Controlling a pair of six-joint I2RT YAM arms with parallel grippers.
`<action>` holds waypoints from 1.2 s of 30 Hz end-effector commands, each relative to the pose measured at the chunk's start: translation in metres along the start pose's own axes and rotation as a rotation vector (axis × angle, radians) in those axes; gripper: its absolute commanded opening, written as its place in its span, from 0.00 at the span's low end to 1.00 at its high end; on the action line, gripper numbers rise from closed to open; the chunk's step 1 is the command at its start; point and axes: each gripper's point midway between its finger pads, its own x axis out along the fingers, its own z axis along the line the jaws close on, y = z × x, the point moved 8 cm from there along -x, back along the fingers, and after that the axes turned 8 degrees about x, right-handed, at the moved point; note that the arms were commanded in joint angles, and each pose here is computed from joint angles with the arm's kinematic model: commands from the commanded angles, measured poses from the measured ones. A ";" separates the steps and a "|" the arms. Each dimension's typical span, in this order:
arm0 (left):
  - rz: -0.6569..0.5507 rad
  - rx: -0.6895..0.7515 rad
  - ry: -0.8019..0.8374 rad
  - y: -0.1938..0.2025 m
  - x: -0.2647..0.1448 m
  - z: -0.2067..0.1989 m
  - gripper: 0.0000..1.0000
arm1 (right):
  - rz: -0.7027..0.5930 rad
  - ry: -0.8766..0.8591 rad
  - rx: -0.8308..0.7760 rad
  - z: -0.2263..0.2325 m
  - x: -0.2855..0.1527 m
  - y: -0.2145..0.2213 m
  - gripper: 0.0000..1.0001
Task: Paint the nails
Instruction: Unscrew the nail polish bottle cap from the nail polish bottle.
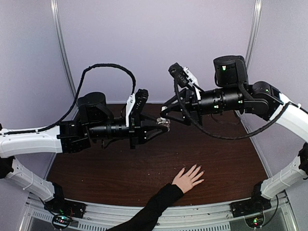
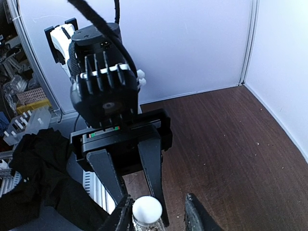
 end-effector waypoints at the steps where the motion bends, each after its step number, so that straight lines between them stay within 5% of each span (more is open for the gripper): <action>1: -0.079 0.050 -0.006 -0.019 -0.008 -0.001 0.00 | -0.011 0.059 0.021 -0.002 -0.009 -0.005 0.51; 5: -0.048 0.068 -0.046 -0.015 -0.011 0.002 0.00 | -0.042 0.077 0.071 -0.001 -0.016 -0.009 0.73; 9: -0.009 0.073 -0.104 -0.010 -0.010 0.007 0.00 | -0.046 0.108 0.122 -0.003 -0.016 -0.012 0.77; 30: 0.107 0.086 -0.291 0.010 0.000 0.029 0.00 | 0.028 0.241 0.318 -0.028 0.017 -0.008 0.53; 36: 0.100 0.088 -0.290 0.009 -0.003 0.028 0.00 | 0.056 0.217 0.316 -0.028 0.025 -0.005 0.36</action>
